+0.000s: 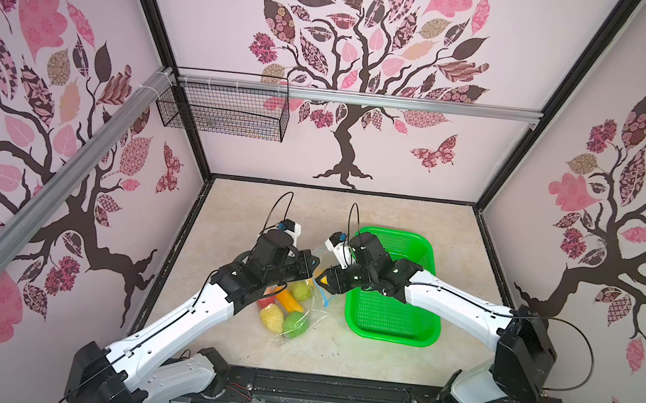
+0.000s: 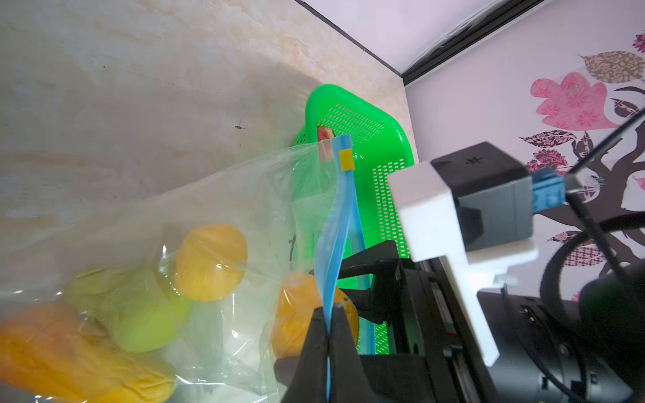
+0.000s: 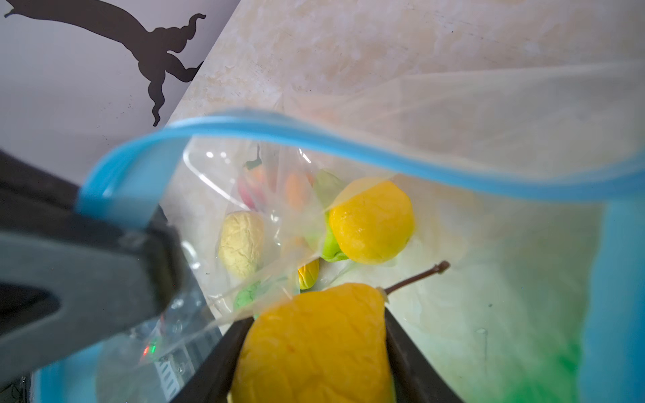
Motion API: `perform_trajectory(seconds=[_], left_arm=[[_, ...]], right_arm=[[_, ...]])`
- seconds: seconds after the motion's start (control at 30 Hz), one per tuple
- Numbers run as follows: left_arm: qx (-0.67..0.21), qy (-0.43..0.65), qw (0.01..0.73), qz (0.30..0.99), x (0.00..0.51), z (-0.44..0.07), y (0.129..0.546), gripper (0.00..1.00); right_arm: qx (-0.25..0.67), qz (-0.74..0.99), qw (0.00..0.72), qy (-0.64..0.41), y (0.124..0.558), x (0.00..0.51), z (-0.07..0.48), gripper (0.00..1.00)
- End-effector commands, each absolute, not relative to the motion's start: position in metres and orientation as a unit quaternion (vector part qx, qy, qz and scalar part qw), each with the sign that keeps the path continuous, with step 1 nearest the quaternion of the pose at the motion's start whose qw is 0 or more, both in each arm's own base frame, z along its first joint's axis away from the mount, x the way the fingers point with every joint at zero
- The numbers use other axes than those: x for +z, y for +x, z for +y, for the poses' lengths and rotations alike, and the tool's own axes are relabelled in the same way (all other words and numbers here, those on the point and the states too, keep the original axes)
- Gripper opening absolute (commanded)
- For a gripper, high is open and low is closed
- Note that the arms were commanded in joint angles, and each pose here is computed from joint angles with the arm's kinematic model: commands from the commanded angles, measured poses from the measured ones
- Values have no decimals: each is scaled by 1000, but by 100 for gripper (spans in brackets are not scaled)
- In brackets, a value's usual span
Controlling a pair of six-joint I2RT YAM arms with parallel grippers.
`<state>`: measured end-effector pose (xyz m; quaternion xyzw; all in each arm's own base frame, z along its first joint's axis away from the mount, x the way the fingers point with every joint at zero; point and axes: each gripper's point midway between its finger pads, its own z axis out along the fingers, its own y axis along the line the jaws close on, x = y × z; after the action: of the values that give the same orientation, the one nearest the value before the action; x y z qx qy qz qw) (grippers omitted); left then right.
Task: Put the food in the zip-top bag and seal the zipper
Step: 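Carry the yellow pear into the bag mouth held by the left gripper, then open the right gripper to drop the pear into the bag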
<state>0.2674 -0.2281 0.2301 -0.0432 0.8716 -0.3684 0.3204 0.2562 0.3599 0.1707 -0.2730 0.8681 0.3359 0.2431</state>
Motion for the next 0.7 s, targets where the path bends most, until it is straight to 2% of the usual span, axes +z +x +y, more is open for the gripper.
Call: perform_trajectory(seconds=[0.0, 0.07, 0.2, 0.33, 0.67], left_arm=[[-387, -38, 335, 858, 252, -234, 270, 0], [-387, -40, 336, 858, 251, -233, 270, 0], [-386, -43, 337, 858, 250, -231, 270, 0], [-384, -45, 341, 857, 252, -230, 270, 0], [-377, -63, 361, 850, 259, -215, 274, 0]], right_arm=[[331, 873, 241, -266, 258, 164, 362, 66], [335, 870, 245, -266, 258, 170, 363, 73], [341, 866, 252, -266, 258, 179, 365, 80], [342, 865, 254, -263, 259, 185, 364, 83], [357, 838, 318, -262, 255, 248, 350, 88]])
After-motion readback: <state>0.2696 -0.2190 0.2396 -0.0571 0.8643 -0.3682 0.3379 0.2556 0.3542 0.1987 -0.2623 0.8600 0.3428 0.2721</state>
